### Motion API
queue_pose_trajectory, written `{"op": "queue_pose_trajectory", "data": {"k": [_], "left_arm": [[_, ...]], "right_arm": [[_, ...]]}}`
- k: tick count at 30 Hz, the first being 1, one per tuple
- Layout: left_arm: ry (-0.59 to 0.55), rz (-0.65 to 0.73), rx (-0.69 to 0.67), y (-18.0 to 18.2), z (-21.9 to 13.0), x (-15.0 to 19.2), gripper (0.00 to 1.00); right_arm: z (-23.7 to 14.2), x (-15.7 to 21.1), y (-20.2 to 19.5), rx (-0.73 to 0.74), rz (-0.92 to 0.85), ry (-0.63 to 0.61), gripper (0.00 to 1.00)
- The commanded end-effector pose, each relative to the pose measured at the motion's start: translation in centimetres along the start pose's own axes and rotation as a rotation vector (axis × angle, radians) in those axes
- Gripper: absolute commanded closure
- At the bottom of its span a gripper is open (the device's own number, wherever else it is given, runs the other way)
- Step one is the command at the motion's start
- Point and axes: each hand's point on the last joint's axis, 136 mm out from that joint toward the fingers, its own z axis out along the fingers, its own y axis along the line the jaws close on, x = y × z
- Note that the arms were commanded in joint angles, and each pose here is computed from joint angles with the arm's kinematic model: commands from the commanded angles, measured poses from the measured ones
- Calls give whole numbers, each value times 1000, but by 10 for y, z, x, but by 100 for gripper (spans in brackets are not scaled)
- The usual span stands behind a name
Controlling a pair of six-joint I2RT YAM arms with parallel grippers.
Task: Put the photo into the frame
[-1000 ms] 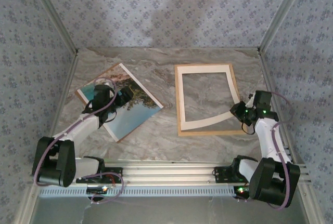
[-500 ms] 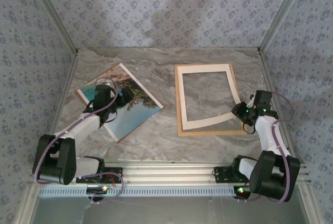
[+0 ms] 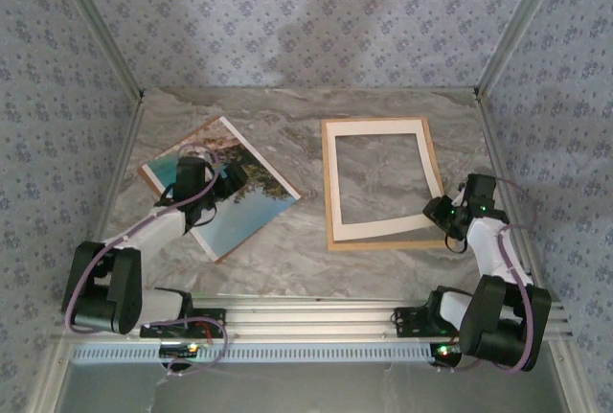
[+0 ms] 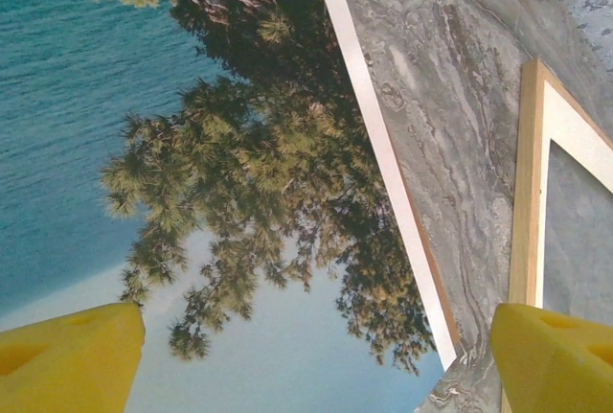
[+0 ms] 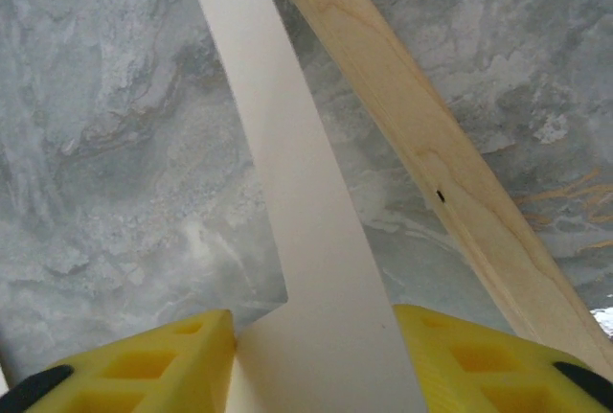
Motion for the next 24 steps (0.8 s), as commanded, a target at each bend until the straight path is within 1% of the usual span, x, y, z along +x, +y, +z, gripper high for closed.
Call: {"op": "queue_pose_trajectory", "data": {"k": [1,9,12,13,15,20,24], "left_arm": [[-18,28,39,-12,2,-8,7],[-7,31,37,-12,5,-7,6],[-4,33,35,-11,6,-6,6],[-2,31,34,-11,7,-6,6],[0,34,36,-11,7,-6,6],[6,33,37,-12,9,-6,6],[9,35,36,-12,10,-6,6]], "right_arm": [[1,-1,-9,40,7,-19,45],[-2,-5,-12,64,1,-36,32],[-6,-8,-11,66,4,-57,24],[-8,-10,-11,71,7,-67,20],[-11,-11,-11,80,4,-81,15],[-19,-19,-2,108,-56,-122,12],[-25,-30,12,163,-168,-167,11]]}}
